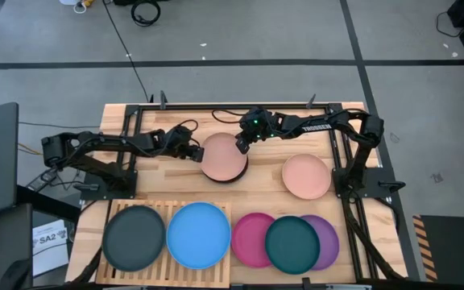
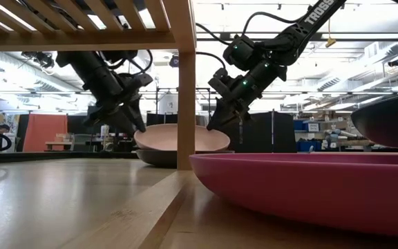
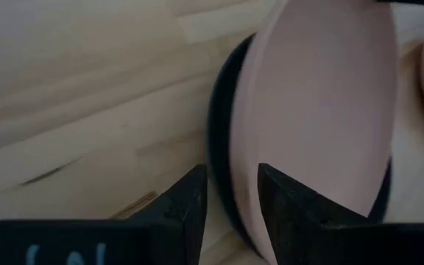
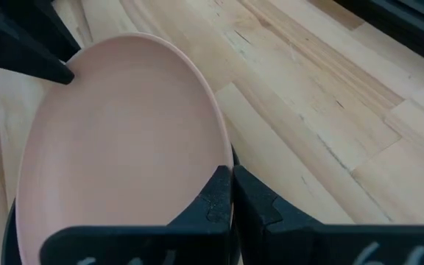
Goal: Place and stack plates onto a shelf
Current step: Stack the left light orange plate on top of the blue plate on the shelf
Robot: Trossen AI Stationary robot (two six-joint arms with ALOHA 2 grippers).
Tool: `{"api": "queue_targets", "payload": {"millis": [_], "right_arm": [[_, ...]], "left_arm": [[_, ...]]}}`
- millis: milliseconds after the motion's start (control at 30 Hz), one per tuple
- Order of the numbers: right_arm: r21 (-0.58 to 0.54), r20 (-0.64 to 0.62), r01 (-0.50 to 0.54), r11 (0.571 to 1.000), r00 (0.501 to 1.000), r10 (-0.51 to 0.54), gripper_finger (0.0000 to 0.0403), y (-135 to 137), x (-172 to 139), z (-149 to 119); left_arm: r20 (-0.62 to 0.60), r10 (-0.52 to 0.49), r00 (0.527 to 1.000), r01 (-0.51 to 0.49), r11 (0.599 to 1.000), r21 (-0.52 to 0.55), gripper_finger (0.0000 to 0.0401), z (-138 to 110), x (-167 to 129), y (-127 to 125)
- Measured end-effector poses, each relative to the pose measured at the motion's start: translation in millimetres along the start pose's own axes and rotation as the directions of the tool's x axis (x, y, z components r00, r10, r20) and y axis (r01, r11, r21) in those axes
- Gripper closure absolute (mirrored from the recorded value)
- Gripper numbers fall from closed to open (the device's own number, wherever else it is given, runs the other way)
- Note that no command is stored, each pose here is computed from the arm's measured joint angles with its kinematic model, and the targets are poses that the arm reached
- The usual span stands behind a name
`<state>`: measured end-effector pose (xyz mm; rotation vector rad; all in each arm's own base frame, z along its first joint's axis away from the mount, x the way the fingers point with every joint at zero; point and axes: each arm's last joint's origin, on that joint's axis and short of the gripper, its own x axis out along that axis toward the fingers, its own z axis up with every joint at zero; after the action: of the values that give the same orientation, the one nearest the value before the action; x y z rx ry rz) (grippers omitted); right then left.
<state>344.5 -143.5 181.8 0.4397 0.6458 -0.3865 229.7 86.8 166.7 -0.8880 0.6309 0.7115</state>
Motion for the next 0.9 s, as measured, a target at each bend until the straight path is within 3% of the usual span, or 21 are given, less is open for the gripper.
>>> {"api": "queue_targets", "payload": {"millis": [533, 900], "right_arm": [[-0.005, 0.008, -0.015, 1.0, 1.0, 0.015, 0.0394, 4.1, 0.4, 0.1], [0.001, 0.007, -0.023, 1.0, 1.0, 0.023, 0.0367, 4.3, 0.4, 0.1]], "left_arm": [[-0.01, 0.018, 1.0, -0.018, 1.0, 0.024, 0.0389, -1.1, -0.1, 1.6], [0.004, 0.029, 1.0, -0.03, 0.999, 0.025, 0.0392, -0.7, -0.1, 1.8]]}}
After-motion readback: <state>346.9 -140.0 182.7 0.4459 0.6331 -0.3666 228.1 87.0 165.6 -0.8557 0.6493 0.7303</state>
